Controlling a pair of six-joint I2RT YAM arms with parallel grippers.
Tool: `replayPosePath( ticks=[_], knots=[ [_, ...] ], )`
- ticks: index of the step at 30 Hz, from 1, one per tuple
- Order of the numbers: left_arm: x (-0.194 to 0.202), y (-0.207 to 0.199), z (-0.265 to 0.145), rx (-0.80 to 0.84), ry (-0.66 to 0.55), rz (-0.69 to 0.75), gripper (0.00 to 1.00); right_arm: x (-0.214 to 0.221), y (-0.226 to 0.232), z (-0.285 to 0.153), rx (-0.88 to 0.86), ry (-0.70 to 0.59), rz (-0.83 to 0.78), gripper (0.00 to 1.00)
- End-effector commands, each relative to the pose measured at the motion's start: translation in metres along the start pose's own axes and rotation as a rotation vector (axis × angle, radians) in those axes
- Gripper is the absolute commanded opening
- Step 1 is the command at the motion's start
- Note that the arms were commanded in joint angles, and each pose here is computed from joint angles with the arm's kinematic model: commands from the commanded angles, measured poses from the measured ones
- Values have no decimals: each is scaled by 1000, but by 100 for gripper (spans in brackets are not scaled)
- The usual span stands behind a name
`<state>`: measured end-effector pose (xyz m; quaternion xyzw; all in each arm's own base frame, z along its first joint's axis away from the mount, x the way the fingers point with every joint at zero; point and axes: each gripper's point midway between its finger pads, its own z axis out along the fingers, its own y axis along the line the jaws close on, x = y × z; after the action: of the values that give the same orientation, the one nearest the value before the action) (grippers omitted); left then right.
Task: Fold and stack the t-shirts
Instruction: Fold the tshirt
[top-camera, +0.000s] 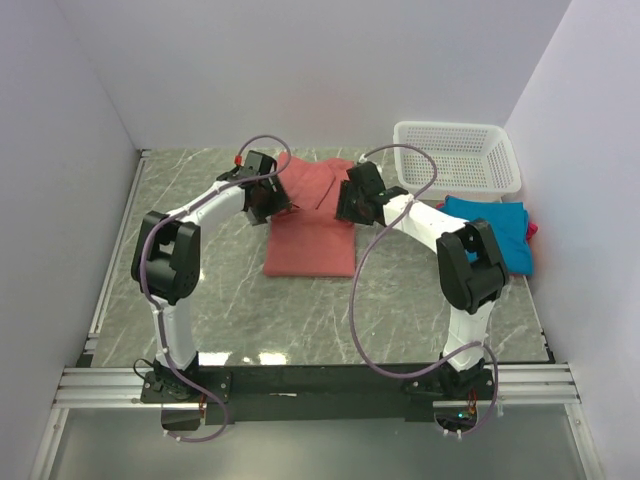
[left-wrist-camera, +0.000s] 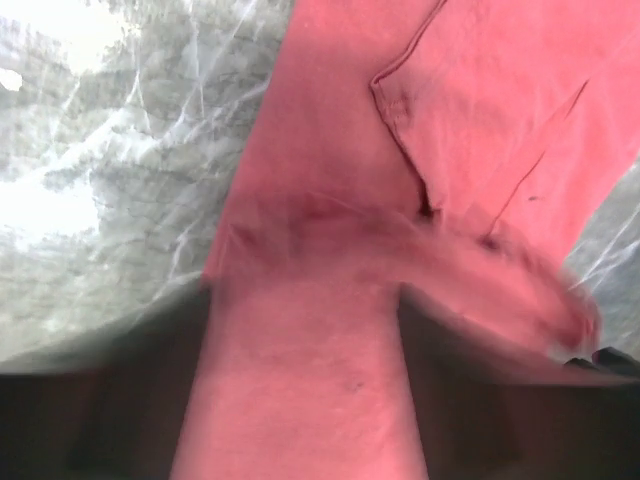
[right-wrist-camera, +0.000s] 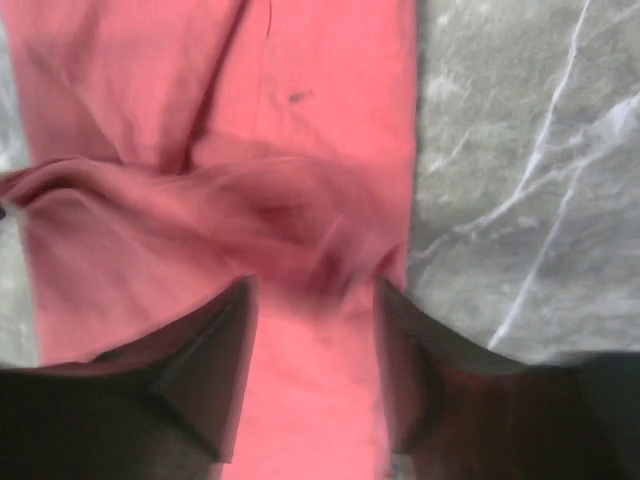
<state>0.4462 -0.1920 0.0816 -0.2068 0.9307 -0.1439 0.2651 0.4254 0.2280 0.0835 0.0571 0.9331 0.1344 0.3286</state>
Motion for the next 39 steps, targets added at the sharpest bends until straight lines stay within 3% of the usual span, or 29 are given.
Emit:
replayPosePath(
  ticks=[1,2,4,10,17,21,22,23,34,37,38,39],
  knots=[
    [-15,-13,-10,37,-18,29,88,-39,9,-5,-20,-78,13,70],
    [-15,-14,-13,39,-23,28,99,-42,10,-8,-28,-82,11,73],
    [-21,-17,-25,55,-48,29,99,-41,13,-13,-50,-77,4,78],
    [-7,-9,-58,99,-48,11,99,-3,25,-31,-197,16,3,80],
    [76,53,-71,56,98,-37,99,71,-4,-61,-212,116,70,80],
    [116,65,-72,123,178,-76,97,98,-17,-69,-210,129,131,77],
    [123,67,-71,133,198,-85,95,103,-14,-70,-234,142,150,76],
    [134,72,-68,137,223,-94,85,114,-17,-69,-236,166,161,74],
    [147,75,-45,129,273,-89,47,136,-14,-52,-260,217,199,55],
    [152,81,-37,108,283,-93,31,139,-16,-47,-245,227,204,50],
    [153,84,-35,95,284,-92,21,142,-16,-46,-245,237,205,47],
    [155,86,-31,81,291,-92,17,143,-17,-45,-244,241,205,39]
  ],
)
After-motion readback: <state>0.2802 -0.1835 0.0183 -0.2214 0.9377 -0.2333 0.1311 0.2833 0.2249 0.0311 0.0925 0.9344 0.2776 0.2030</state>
